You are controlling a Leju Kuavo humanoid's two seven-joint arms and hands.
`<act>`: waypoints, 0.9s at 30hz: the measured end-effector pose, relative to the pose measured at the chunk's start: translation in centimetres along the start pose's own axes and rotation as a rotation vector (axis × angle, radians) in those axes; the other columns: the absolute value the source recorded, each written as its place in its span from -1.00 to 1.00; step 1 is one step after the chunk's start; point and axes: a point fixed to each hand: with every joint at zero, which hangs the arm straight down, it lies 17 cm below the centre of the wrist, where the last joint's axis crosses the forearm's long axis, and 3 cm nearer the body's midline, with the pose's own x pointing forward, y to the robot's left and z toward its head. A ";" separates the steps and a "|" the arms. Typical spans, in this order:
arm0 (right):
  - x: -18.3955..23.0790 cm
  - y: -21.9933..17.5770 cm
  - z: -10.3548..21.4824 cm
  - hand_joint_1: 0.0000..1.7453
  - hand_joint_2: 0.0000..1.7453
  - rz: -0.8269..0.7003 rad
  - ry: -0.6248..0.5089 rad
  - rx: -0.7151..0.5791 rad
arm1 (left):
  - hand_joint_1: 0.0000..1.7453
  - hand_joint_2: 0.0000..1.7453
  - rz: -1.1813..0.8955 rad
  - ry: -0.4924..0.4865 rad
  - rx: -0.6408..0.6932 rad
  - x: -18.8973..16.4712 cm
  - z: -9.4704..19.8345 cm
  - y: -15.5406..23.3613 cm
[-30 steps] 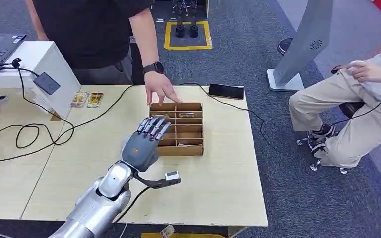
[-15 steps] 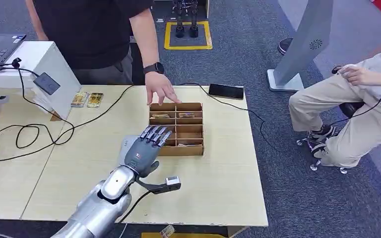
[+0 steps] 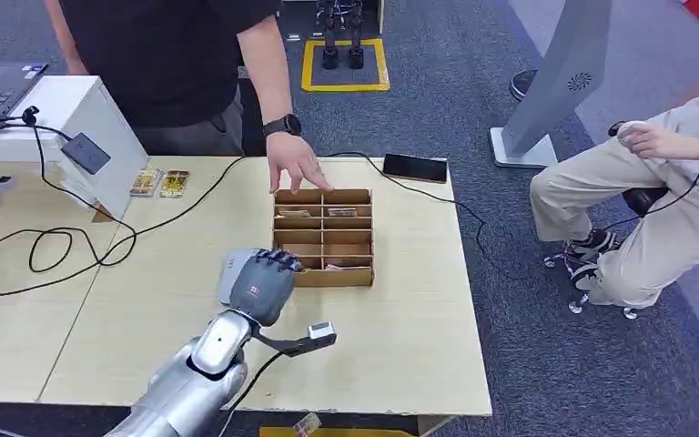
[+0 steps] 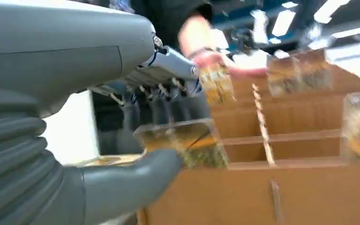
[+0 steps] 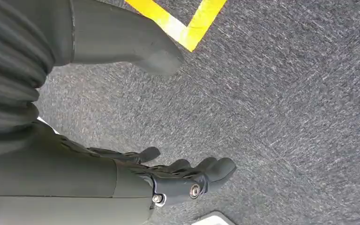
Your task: Pass the card to the sensor for recognition and then transmit it.
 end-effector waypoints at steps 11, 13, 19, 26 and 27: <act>-0.1 0.3 0.2 -1.00 1.00 0.000 0.003 0.008 | 1.00 1.00 -0.025 0.010 -0.006 0.8 0.0 -0.6; 0.0 0.3 0.1 -1.00 1.00 0.001 0.001 0.009 | 1.00 1.00 -0.025 0.006 -0.008 1.0 0.0 -0.7; 0.1 0.4 0.1 -1.00 1.00 0.006 -0.007 0.014 | 1.00 1.00 -0.020 0.002 -0.007 1.4 -0.1 -0.6; 0.4 0.7 0.2 -1.00 1.00 0.014 -0.020 0.026 | 1.00 1.00 0.021 -0.009 0.063 2.6 0.4 0.2; 0.4 0.7 0.2 -1.00 1.00 0.013 -0.020 0.025 | 1.00 1.00 0.038 -0.013 0.074 2.8 0.6 0.3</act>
